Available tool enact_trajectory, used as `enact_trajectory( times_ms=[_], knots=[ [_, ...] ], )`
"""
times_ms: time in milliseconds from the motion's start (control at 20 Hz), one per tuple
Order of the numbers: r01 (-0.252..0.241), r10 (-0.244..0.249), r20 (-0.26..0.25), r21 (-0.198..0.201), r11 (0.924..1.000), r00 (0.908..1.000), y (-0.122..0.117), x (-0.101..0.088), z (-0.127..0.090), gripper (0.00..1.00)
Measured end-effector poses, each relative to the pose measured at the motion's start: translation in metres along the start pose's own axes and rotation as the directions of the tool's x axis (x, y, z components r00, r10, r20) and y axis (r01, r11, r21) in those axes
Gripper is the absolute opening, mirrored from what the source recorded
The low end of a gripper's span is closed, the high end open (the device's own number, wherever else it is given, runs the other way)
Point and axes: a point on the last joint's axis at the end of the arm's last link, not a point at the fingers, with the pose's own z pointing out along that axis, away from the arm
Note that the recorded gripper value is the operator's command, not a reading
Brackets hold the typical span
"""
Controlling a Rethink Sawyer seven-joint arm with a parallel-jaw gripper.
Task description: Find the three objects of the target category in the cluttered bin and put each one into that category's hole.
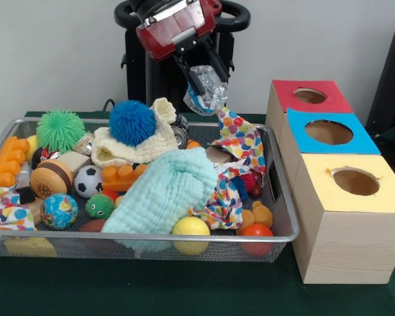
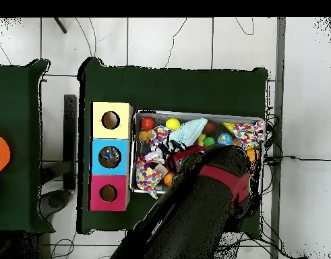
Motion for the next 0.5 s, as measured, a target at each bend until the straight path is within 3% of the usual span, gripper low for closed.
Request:
enact_trajectory(
  times_ms=[500],
  knots=[
    [0.046,-0.046,-0.003,-0.051,0.9977,0.9989,0.034,-0.01,0.02,0.0]
  ],
)
